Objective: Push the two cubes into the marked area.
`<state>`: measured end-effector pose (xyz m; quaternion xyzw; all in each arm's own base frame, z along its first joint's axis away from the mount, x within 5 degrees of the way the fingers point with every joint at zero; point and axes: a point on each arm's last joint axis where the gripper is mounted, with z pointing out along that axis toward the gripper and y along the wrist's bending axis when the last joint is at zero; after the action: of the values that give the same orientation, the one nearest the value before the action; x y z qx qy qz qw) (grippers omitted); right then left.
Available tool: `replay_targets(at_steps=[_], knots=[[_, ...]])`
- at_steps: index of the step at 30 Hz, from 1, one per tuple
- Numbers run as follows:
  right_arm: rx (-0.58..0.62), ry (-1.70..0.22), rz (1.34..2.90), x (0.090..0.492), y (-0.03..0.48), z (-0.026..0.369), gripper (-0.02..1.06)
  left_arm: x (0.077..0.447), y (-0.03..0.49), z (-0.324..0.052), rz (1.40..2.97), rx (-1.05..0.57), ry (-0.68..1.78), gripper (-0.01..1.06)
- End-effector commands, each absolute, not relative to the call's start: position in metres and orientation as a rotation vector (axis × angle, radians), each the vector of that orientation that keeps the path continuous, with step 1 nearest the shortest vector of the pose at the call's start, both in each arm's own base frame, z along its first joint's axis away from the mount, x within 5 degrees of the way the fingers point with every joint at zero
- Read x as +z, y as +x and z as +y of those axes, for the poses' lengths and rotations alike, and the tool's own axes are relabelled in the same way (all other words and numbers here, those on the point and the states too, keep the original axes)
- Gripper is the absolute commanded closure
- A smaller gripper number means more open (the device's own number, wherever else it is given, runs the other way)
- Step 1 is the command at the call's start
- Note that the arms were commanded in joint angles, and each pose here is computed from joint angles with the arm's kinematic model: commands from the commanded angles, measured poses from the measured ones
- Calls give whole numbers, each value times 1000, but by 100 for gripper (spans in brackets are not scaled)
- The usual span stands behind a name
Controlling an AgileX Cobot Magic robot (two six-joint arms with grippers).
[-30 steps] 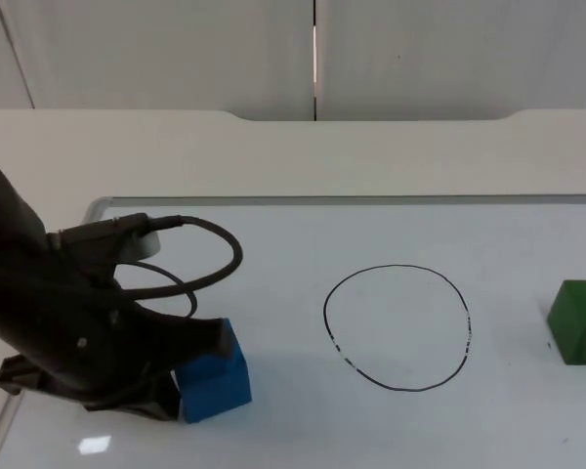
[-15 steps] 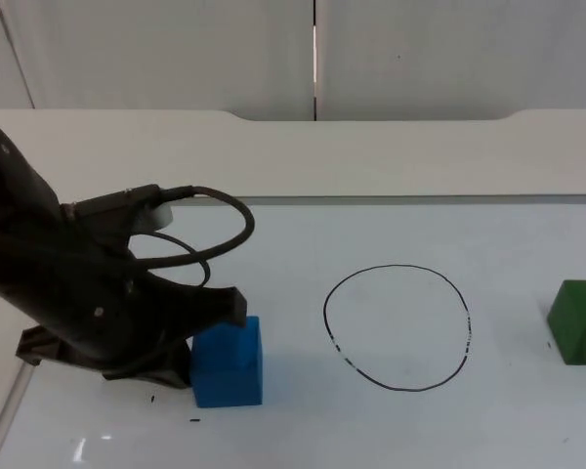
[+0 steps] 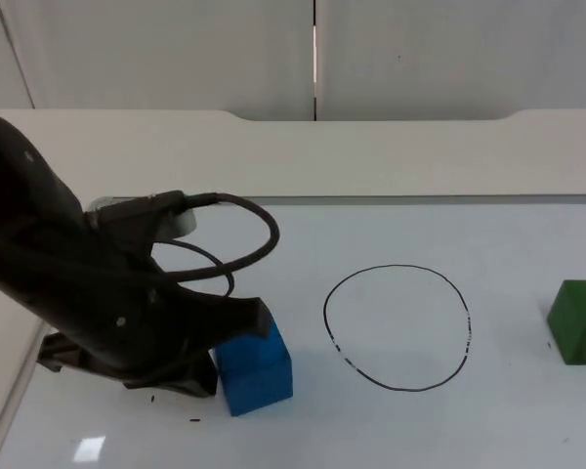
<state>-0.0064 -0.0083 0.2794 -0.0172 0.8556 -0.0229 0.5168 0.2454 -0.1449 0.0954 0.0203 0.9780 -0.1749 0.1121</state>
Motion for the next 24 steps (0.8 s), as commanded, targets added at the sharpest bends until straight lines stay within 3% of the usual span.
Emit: replay_targets(at_steps=[1,24], knots=[[-64,-33,2043,280,-7,-9,-1,96,246,-147,2861,-516,41,105],[-61,-30,2043,280,-7,-9,-1,97,247,-153,2816,-490,53,105]])
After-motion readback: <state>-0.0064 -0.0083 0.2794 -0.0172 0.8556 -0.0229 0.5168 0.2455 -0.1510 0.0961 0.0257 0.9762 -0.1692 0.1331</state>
